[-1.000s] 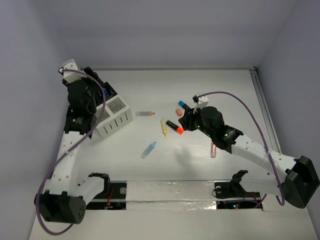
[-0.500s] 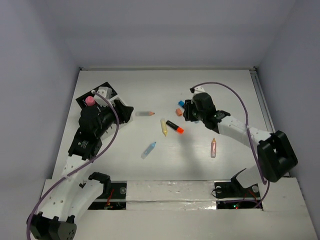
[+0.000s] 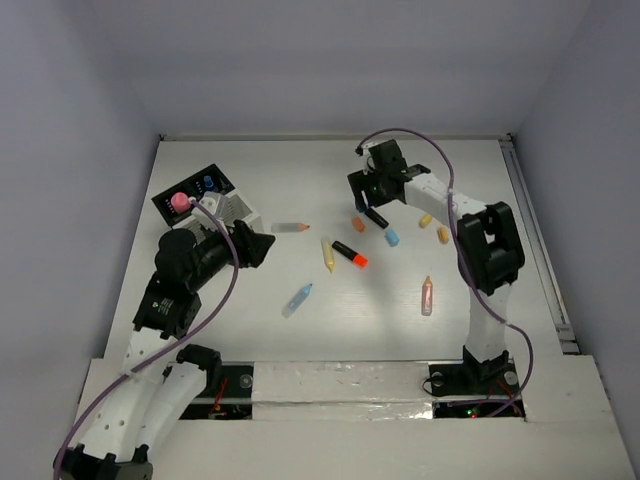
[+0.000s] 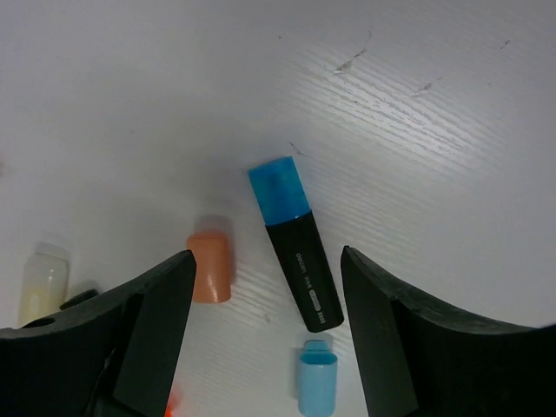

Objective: Sort the stationery into containers
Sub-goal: Pick up the pen from the center of the board, then place the pen in the storage box.

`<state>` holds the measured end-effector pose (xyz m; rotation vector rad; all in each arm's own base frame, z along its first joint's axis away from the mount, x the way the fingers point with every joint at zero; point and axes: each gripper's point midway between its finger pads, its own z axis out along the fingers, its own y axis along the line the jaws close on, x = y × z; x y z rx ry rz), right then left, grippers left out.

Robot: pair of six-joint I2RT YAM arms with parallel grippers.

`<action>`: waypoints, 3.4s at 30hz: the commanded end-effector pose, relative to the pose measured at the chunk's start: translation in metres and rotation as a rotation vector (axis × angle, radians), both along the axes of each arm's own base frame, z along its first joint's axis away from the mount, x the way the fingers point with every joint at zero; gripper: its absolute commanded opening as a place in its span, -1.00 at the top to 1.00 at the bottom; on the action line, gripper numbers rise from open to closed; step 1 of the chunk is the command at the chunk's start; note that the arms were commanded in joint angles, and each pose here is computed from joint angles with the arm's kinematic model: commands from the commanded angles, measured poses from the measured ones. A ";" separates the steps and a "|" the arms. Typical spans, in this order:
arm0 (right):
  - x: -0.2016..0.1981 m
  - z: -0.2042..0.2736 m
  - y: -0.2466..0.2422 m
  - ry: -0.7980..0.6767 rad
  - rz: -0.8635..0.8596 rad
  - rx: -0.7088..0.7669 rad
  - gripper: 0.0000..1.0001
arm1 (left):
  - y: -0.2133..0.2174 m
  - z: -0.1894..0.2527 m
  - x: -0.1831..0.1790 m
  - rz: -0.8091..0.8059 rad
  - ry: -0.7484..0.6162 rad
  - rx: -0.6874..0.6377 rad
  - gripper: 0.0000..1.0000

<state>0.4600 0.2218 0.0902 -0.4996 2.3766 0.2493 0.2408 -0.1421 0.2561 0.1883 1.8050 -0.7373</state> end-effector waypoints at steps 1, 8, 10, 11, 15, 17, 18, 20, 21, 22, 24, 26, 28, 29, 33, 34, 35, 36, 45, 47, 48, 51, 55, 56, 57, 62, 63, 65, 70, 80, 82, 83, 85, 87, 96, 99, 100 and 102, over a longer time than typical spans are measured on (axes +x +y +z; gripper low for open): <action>0.000 -0.003 -0.005 0.065 0.113 -0.083 -0.48 | -0.005 0.005 -0.004 -0.029 -0.028 -0.002 -0.11; 0.019 -0.012 -0.006 0.078 0.116 -0.118 -0.41 | -0.002 0.002 -0.001 0.006 -0.015 0.009 -0.13; 0.020 -0.021 -0.006 0.099 0.119 -0.130 -0.36 | -0.001 0.001 0.000 0.012 -0.009 0.011 -0.13; 0.022 -0.022 -0.004 0.098 0.121 -0.130 -0.35 | -0.001 0.001 0.000 0.012 -0.007 0.012 -0.13; 0.025 -0.035 -0.004 0.117 0.125 -0.143 -0.30 | -0.001 0.000 0.001 0.015 -0.005 0.012 -0.13; 0.026 -0.040 -0.004 0.127 0.131 -0.151 -0.27 | 0.000 -0.001 0.001 0.020 -0.002 0.013 -0.13; 0.029 -0.038 -0.003 0.119 0.129 -0.153 -0.24 | 0.000 -0.001 0.001 0.020 -0.002 0.013 -0.13; 0.033 -0.045 -0.008 0.127 0.124 -0.163 -0.20 | 0.000 -0.001 0.002 0.021 -0.001 0.014 -0.13; 0.034 -0.045 -0.008 0.123 0.126 -0.164 -0.15 | 0.000 -0.001 0.002 0.021 -0.002 0.014 -0.13; 0.038 -0.045 -0.006 0.113 0.129 -0.163 -0.14 | 0.000 -0.001 0.001 0.020 -0.001 0.014 -0.13; 0.044 -0.046 -0.010 0.106 0.126 -0.169 -0.06 | 0.000 -0.001 0.002 0.020 -0.001 0.014 -0.13; 0.048 -0.046 -0.009 0.096 0.137 -0.176 0.00 | 0.000 -0.001 0.001 0.020 -0.001 0.014 -0.13; 0.053 -0.047 -0.015 0.092 0.130 -0.179 0.20 | 0.000 -0.001 0.002 0.021 0.001 0.015 -0.13; 0.054 -0.045 -0.014 0.087 0.132 -0.179 0.27 | 0.000 -0.001 0.002 0.021 0.001 0.015 -0.13; 0.059 -0.041 -0.014 0.060 0.124 -0.179 0.54 | 0.001 -0.002 0.003 0.025 0.003 0.019 -0.13; 0.066 -0.033 -0.014 0.023 0.113 -0.180 0.59 | 0.001 -0.002 0.003 0.026 0.001 0.020 -0.13; 0.070 -0.027 -0.013 -0.001 0.109 -0.175 0.62 | 0.001 -0.002 0.004 0.026 0.001 0.020 -0.13; 0.079 -0.009 -0.015 -0.063 0.083 -0.173 0.70 | 0.001 -0.002 0.004 0.028 0.001 0.022 -0.13; 0.076 0.141 0.029 -0.382 0.057 0.168 0.72 | 0.003 0.004 0.006 0.040 -0.017 0.024 -0.12; 0.057 0.181 0.061 -0.462 0.094 0.315 0.73 | 0.004 0.007 0.006 0.038 -0.029 0.017 -0.12; 0.049 0.192 0.072 -0.488 0.099 0.358 0.74 | 0.003 0.013 0.005 0.034 -0.049 0.010 -0.12; 0.019 0.230 0.129 -0.601 0.167 0.514 0.72 | 0.005 0.028 0.002 0.024 -0.104 -0.010 -0.14; -0.017 0.268 0.199 -0.644 0.315 0.783 0.72 | 0.004 0.059 -0.014 -0.003 -0.224 -0.047 -0.30; -0.024 0.272 0.211 -0.599 0.331 0.871 0.73 | 0.005 0.063 -0.017 -0.006 -0.242 -0.051 -0.33; -0.026 0.282 0.219 -0.595 0.354 0.932 0.73 | 0.006 0.072 -0.022 -0.010 -0.279 -0.059 -0.37; -0.043 0.279 0.275 -0.488 0.503 1.143 0.72 | 0.006 0.087 -0.035 -0.035 -0.344 -0.072 -0.57; -0.050 0.280 0.288 -0.479 0.532 1.154 0.72 | 0.005 0.090 -0.037 -0.041 -0.354 -0.073 -0.59; -0.054 0.269 0.313 -0.450 0.565 1.147 0.72 | 0.005 0.091 -0.040 -0.050 -0.362 -0.074 -0.63; -0.061 0.244 0.340 -0.415 0.587 1.118 0.72 | 0.007 0.093 -0.040 -0.036 -0.375 -0.070 -0.70; -0.064 0.190 0.357 -0.367 0.574 1.040 0.62 | 0.006 0.094 -0.042 -0.040 -0.376 -0.072 -0.78; -0.063 0.185 0.358 -0.353 0.569 1.029 0.47 | 0.007 0.094 -0.042 -0.037 -0.375 -0.073 -0.79; -0.063 0.182 0.358 -0.350 0.568 1.025 0.41 | 0.007 0.094 -0.041 -0.034 -0.376 -0.072 -0.79; -0.062 0.183 0.358 -0.353 0.567 1.021 0.22 | 0.007 0.092 -0.041 -0.033 -0.373 -0.071 -0.80; -0.060 0.183 0.357 -0.364 0.562 1.007 0.14 | 0.008 0.093 -0.040 -0.028 -0.372 -0.070 -0.80; -0.058 0.180 0.357 -0.365 0.556 0.983 -0.09 | 0.008 0.092 -0.040 -0.025 -0.369 -0.071 -0.80; -0.061 0.189 0.351 -0.392 0.562 0.974 -0.13 | 0.009 0.093 -0.040 -0.019 -0.371 -0.071 -0.80; -0.061 0.181 0.347 -0.384 0.551 0.951 -0.13 | 0.010 0.093 -0.040 -0.017 -0.372 -0.070 -0.80; -0.065 0.199 0.335 -0.438 0.546 0.924 -0.12 | 0.011 0.094 -0.040 -0.011 -0.375 -0.070 -0.80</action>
